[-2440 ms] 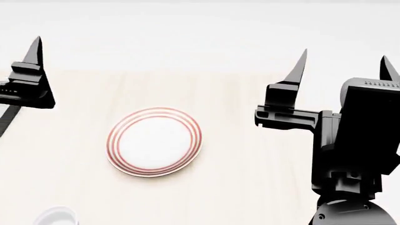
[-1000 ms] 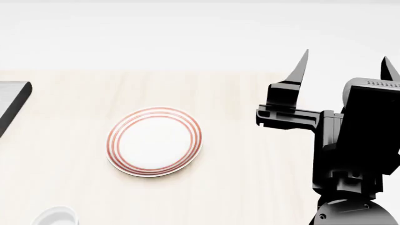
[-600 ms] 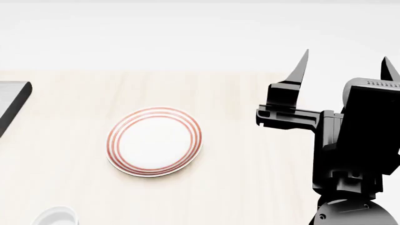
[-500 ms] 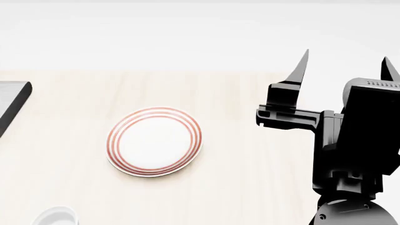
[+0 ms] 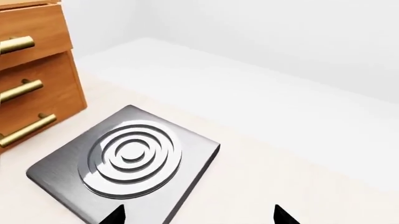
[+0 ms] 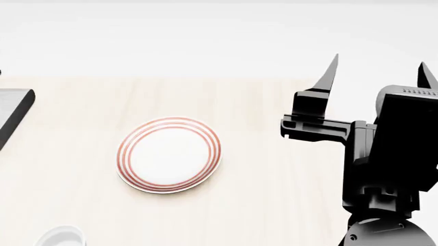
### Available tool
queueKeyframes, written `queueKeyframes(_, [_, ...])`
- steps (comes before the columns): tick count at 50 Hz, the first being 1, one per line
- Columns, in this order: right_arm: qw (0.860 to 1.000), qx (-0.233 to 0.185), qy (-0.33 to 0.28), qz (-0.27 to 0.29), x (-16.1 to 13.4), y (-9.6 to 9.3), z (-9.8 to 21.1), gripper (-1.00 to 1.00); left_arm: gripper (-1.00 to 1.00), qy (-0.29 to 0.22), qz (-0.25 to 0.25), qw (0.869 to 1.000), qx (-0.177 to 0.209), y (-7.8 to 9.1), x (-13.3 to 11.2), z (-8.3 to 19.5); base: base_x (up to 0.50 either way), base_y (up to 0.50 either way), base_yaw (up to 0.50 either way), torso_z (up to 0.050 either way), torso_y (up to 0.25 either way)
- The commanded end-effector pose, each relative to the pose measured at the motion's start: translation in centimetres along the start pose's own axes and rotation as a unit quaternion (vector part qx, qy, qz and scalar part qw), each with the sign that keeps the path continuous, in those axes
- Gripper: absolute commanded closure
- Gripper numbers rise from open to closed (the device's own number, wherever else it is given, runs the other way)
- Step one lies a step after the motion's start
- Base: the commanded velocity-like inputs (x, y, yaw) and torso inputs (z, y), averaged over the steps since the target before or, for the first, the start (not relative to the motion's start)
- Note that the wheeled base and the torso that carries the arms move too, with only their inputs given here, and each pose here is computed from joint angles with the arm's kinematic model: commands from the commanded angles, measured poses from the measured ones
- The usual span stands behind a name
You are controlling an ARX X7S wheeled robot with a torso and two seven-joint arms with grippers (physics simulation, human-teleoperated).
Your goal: Pick the akita bowl next to the ramekin and place it on the plate.
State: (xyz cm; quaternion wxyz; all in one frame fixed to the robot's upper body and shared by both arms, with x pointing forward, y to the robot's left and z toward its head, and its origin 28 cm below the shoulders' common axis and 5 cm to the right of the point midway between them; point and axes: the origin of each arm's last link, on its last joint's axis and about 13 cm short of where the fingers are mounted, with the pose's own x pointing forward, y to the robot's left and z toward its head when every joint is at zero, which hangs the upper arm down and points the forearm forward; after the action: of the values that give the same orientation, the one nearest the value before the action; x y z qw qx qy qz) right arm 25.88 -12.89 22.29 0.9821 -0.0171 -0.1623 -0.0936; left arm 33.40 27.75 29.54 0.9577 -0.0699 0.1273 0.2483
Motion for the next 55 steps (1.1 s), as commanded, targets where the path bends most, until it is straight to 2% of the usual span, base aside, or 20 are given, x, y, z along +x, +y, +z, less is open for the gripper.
queueKeyframes(1, [1.0, 0.0, 0.0, 0.0, 0.0, 0.0, 0.1, -1.0, -1.0, 0.007, -0.008, 1.0, -0.012, -0.1, 0.1, -0.6, 0.0, 0.0, 0.0, 0.0, 0.0])
queueKeyframes(3, [1.0, 0.0, 0.0, 0.0, 0.0, 0.0, 0.0, -1.0, -1.0, 0.018, -0.013, 1.0, -0.004, -0.2, 0.0, -0.9, 0.0, 0.0, 0.0, 0.0, 0.0])
queueKeyframes(10, [1.0, 0.0, 0.0, 0.0, 0.0, 0.0, 0.1, -1.0, -1.0, 0.04, -0.006, 0.999, -0.014, -0.1, 0.1, -1.8, 0.0, 0.0, 0.0, 0.0, 0.0])
queueKeyframes(15, [1.0, 0.0, 0.0, 0.0, 0.0, 0.0, 0.1, -1.0, -1.0, 0.045, -0.005, 0.999, -0.028, -0.1, 0.1, -2.3, 0.0, 0.0, 0.0, 0.0, 0.0])
queueKeyframes(37, [1.0, 0.0, 0.0, 0.0, 0.0, 0.0, 0.1, -1.0, -1.0, 0.055, 0.013, 0.997, -0.05, 0.7, -0.1, -4.1, 0.0, 0.0, 0.0, 0.0, 0.0])
queueKeyframes(55, [1.0, 0.0, 0.0, 0.0, 0.0, 0.0, 0.1, -1.0, -1.0, 0.066, 0.027, 0.996, -0.052, 1.5, -0.4, -5.0, 0.0, 0.0, 0.0, 0.0, 0.0])
